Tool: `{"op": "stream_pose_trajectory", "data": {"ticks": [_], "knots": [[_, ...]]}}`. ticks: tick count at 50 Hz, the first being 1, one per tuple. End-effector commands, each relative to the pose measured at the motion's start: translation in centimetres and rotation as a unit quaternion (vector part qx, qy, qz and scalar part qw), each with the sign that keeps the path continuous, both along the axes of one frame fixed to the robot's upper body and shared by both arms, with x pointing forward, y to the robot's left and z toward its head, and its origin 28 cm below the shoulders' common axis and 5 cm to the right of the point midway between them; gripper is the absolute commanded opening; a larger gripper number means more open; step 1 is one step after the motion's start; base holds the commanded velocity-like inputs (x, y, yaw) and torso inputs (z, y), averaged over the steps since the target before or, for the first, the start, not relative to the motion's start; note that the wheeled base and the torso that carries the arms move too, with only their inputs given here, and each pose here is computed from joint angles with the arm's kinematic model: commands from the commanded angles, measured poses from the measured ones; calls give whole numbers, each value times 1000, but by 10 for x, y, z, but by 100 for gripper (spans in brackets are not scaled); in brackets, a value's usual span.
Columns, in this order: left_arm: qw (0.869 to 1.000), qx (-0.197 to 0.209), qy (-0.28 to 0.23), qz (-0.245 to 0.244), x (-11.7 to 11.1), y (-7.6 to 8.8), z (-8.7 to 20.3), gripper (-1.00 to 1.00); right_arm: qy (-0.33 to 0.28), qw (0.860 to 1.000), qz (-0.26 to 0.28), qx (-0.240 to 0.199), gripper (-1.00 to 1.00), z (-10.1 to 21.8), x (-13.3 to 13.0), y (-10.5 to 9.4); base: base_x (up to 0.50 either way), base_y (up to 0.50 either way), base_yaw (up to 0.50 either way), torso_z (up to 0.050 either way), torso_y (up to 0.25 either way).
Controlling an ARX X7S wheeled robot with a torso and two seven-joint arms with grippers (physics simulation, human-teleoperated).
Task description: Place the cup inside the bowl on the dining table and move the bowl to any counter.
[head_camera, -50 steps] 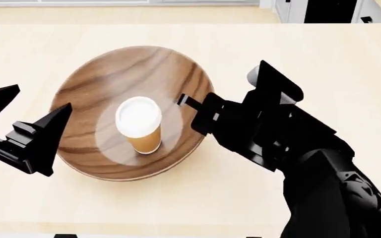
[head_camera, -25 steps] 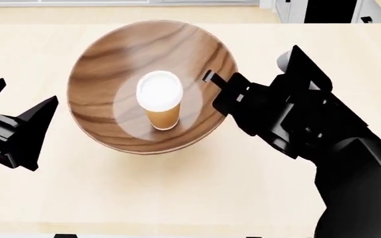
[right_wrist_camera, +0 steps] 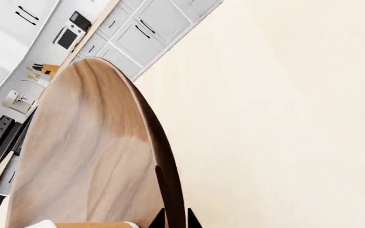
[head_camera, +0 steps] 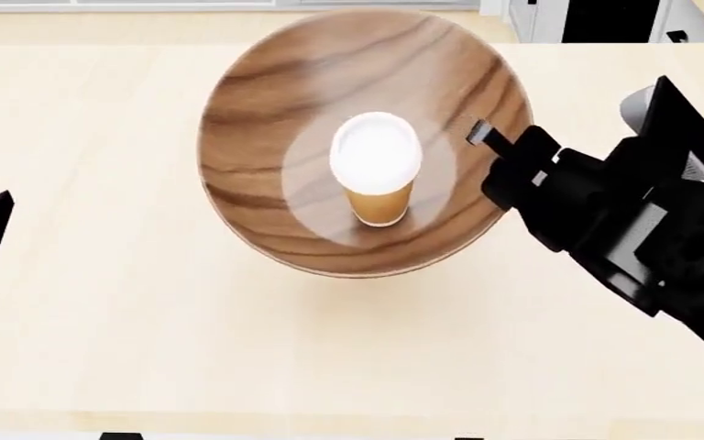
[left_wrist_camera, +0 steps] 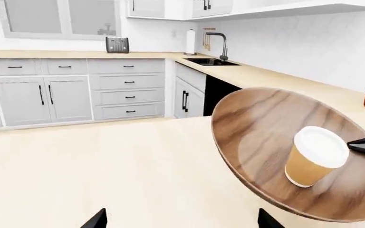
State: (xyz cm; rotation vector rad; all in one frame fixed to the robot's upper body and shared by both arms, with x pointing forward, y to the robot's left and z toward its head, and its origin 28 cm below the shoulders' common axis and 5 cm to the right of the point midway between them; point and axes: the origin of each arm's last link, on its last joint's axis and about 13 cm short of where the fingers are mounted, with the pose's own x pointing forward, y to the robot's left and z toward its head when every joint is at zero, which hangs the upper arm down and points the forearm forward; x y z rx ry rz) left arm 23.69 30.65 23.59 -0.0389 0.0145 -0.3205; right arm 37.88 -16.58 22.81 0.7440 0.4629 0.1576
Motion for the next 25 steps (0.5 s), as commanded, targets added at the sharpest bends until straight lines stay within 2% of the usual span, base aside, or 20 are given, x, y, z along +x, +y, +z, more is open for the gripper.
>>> {"op": "stream_pose_trajectory", "data": {"ticks": [1,7,14,25], "knots": [[1000,6,5,21,-20,11,-4,100,-38,999,3,-1,-100,7,-16,-11,0,0,0,0,0],[1000,4,9,23,-24,16,-5,100,-53,999,-4,0,-100,7,-21,-17,0,0,0,0,0],[1000,3,10,23,-19,13,-7,100,-40,999,2,-11,-100,6,-25,-19,-44,1,0,0,1],[1000,3,11,21,-21,19,-5,100,-29,1000,-11,-7,-100,3,-27,-21,-465,9,0,0,0]]}}
